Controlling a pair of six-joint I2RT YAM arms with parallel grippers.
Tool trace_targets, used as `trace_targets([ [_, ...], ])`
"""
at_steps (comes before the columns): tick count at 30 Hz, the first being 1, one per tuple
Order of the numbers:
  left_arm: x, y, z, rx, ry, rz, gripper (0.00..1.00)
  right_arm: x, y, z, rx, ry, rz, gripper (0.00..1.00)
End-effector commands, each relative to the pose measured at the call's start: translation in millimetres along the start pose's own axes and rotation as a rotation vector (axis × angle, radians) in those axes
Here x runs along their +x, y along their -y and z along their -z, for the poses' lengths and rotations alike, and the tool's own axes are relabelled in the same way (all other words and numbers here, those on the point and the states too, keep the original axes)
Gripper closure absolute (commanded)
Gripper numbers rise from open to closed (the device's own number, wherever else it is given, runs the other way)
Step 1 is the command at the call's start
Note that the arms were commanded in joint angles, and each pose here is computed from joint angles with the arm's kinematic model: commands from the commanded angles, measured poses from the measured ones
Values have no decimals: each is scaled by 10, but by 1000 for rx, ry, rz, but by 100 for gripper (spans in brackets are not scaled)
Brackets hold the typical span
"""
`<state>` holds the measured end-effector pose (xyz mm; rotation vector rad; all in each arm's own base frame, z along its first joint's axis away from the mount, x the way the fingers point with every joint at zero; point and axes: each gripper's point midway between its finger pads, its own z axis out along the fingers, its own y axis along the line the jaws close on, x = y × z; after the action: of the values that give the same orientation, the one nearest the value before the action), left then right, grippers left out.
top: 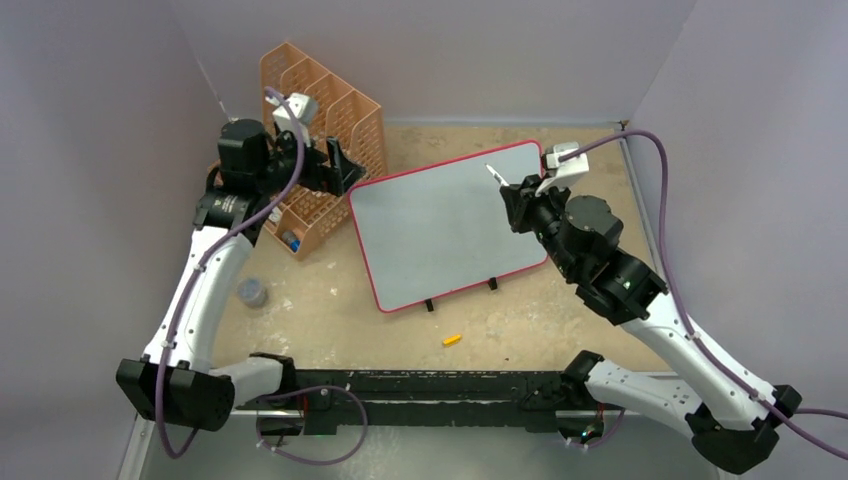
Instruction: Write a sentence on the whiteboard
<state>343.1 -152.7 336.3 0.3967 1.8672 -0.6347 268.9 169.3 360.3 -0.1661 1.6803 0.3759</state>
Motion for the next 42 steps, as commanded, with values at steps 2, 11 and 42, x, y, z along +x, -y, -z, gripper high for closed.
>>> trace_targets([
  [2,-42,90,184,190,66,116,0,-258,-192,28,-96,51,-3,100],
  [11,366,8,183,386,34,238,3,-196,-424,-10,-199,33,-21,100],
  [42,801,239,53,762,-22,231,96,236,-1367,22,-293,-56,-70,100],
])
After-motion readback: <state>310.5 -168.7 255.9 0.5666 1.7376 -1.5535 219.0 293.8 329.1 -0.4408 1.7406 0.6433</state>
